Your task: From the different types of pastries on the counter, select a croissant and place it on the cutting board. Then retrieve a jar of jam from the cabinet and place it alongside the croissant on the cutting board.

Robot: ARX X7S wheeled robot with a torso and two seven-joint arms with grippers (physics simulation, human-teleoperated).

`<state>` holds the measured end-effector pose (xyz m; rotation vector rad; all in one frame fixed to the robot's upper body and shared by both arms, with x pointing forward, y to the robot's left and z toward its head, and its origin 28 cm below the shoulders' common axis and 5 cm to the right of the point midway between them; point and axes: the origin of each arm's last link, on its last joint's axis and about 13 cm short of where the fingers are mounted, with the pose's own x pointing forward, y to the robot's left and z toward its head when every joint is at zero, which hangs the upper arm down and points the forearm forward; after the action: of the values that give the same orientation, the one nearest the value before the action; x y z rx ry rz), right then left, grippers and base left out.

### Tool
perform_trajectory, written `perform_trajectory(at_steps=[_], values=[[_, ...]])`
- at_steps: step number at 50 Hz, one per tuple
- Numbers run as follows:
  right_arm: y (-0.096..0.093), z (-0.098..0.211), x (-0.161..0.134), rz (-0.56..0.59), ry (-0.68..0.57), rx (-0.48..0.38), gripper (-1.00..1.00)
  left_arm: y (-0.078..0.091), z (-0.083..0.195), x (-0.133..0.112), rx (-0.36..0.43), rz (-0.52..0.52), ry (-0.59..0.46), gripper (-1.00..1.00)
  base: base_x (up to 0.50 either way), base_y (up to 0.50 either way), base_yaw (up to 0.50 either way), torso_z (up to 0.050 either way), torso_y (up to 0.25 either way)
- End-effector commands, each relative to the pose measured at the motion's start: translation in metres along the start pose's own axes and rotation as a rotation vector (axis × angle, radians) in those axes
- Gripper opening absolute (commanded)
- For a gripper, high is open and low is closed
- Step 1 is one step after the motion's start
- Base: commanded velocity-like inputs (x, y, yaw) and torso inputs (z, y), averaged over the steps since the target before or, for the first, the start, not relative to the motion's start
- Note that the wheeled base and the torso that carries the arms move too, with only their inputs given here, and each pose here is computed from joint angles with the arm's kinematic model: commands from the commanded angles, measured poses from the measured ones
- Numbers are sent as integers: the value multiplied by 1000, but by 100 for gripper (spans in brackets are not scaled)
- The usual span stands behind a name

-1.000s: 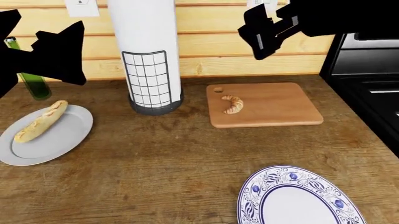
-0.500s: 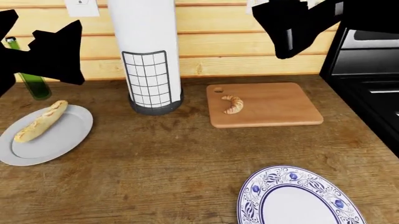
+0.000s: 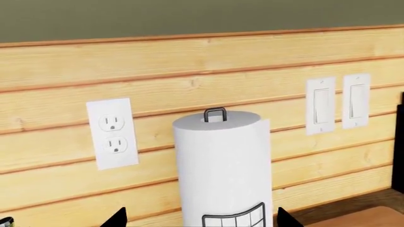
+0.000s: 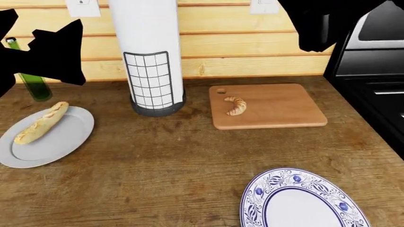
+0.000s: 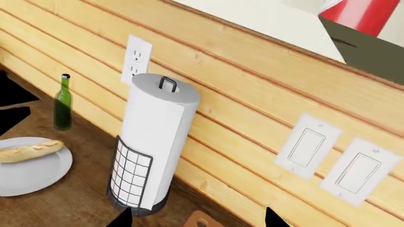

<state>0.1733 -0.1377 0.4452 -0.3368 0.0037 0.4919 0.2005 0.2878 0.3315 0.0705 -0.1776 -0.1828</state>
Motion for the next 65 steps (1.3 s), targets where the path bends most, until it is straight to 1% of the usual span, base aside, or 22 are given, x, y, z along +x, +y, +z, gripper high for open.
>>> perform_trajectory(at_steps=[1, 9, 18, 29, 48, 65], values=[[8, 5, -10, 11, -36, -22, 100, 2, -1, 0, -3, 6, 0, 100, 0, 0, 0, 0, 0], [12, 15, -16, 36, -90, -27, 100, 2, -1, -1, -5, 8, -1, 100, 0, 0, 0, 0, 0], [14, 24, -20, 36, -121, -47, 100, 2, 0, -1, -4, 8, -2, 100, 0, 0, 0, 0, 0], [21, 35, -21, 70, -154, -76, 100, 2, -1, -1, -7, 11, -4, 100, 0, 0, 0, 0, 0], [24, 55, -21, 93, -217, -123, 100, 2, 0, -1, -8, 8, -3, 100, 0, 0, 0, 0, 0], [21, 75, -27, 65, -269, -171, 100, 1, -1, -1, -11, 4, 0, 100, 0, 0, 0, 0, 0]])
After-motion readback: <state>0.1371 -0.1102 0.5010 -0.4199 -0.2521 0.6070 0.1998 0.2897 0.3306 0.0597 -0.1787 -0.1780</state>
